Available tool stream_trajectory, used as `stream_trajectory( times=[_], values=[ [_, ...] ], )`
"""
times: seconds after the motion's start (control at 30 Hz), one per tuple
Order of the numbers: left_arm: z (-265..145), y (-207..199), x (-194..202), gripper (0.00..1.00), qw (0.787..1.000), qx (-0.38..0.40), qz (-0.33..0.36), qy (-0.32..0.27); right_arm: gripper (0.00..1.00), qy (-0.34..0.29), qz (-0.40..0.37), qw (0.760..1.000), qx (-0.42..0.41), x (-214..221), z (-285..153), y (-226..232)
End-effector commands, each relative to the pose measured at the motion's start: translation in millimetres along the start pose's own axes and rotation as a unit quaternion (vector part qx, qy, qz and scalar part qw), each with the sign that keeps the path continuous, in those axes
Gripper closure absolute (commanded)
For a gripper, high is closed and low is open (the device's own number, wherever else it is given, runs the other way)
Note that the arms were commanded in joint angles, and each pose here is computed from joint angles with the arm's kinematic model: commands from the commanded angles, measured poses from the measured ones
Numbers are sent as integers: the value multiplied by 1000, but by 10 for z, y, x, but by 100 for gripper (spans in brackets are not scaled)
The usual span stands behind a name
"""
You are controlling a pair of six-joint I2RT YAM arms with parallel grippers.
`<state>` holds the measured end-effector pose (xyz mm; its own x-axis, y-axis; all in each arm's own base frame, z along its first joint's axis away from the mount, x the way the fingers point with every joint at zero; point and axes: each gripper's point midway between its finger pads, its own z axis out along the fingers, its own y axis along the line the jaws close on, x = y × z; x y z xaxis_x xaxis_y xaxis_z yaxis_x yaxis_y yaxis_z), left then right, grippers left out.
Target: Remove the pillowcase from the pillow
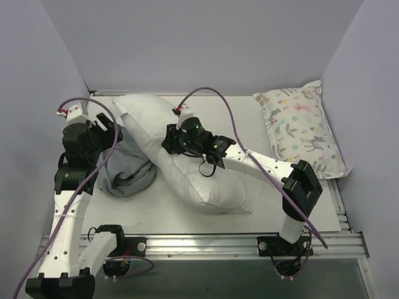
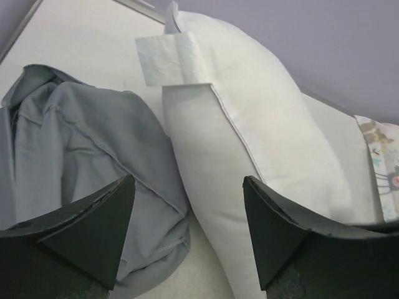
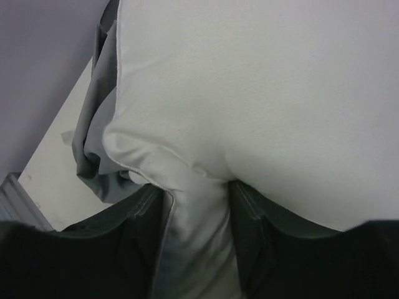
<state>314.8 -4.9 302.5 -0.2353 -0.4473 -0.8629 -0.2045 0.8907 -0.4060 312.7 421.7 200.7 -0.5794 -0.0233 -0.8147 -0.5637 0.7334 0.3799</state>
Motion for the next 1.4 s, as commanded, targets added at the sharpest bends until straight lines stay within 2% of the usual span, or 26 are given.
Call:
stream_trajectory(
  times=[0.0, 0.1, 0.17, 0.33, 0.47, 0.67, 0.97, 1.37],
  values=[
    [-162, -266, 74, 21, 998, 57, -2, 5, 53, 2, -21, 997, 81, -72, 59, -428],
    [-188, -369, 207, 21, 996, 84, 4, 18, 30, -22, -35, 998, 51, -254, -115, -243],
    [-251, -486, 252, 21, 993, 113, 8, 16, 0, -51, -48, 997, 36, -475, -323, -89],
    [-417, -685, 366, 20, 986, 164, 31, 22, 0, -76, -57, 995, 7, -779, -867, 190],
    [-601, -740, 294, 19, 981, 189, 36, 5, 0, -87, -65, 994, -13, -802, -1288, 393],
    [-757, -818, 250, 19, 975, 220, 45, 3, 0, -117, -46, 990, 56, -748, -1808, -5],
    [-845, -788, 420, 19, 968, 242, 58, 14, 0, -137, -20, 979, 149, -247, -2293, -757],
    [-857, -745, 455, 19, 969, 237, 68, 17, 0, -142, -24, 977, 160, -170, -2435, -871]
  ],
)
